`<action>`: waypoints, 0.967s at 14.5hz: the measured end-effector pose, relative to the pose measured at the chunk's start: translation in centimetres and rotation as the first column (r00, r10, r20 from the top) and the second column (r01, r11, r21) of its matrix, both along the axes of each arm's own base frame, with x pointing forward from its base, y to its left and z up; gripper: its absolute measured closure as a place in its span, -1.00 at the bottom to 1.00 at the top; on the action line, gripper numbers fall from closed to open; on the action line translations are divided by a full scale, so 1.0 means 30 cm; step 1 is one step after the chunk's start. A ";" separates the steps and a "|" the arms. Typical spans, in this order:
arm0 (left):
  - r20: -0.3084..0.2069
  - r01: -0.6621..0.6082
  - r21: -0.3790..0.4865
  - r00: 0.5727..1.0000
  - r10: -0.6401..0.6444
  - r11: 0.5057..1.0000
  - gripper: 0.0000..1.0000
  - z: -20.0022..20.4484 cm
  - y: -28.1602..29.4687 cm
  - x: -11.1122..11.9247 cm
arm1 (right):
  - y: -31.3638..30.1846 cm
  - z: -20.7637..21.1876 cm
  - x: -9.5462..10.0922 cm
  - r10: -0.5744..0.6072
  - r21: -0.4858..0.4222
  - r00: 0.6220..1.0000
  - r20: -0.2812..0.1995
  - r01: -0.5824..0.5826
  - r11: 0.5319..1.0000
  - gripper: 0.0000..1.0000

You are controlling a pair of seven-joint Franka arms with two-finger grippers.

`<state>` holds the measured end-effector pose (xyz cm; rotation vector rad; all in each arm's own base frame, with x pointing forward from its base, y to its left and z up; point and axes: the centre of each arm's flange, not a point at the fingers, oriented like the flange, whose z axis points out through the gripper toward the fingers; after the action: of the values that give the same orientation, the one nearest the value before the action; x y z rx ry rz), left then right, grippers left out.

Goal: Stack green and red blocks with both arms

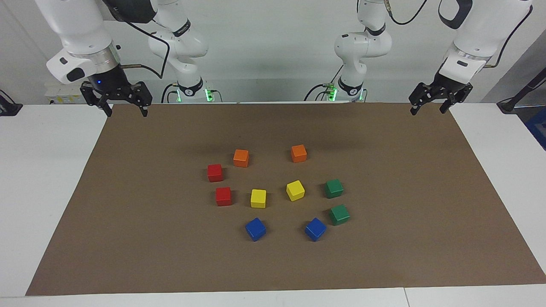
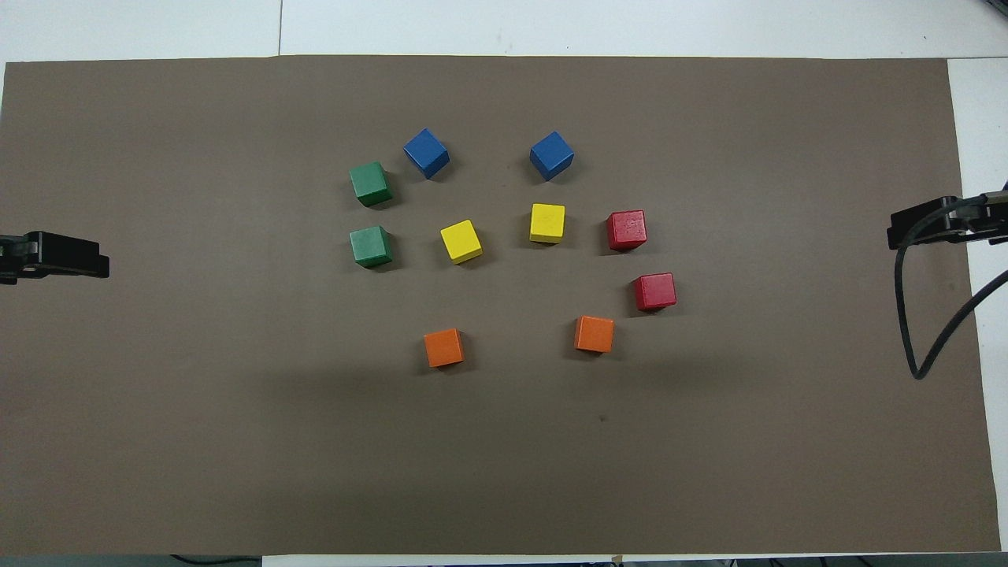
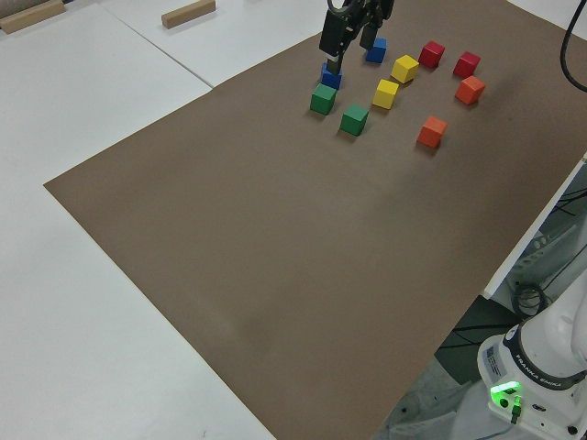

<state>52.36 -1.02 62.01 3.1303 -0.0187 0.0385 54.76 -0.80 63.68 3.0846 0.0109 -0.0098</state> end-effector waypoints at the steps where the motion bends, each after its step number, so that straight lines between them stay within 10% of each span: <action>1: 0.000 0.000 0.000 1.000 0.000 1.000 -1.00 0.000 0.000 0.000 | -0.002 0.000 0.000 -0.001 0.000 1.000 0.000 0.001 1.000 -1.00; 14: 0.001 -0.002 0.000 1.000 0.002 1.000 -1.00 0.001 0.004 -0.001 | 0.020 -0.003 -0.001 0.003 0.037 1.000 -0.003 -0.002 0.999 -1.00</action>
<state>52.35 -0.89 62.04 3.1302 -0.0148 0.0395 54.74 -0.20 63.59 3.1219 0.0153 -0.0138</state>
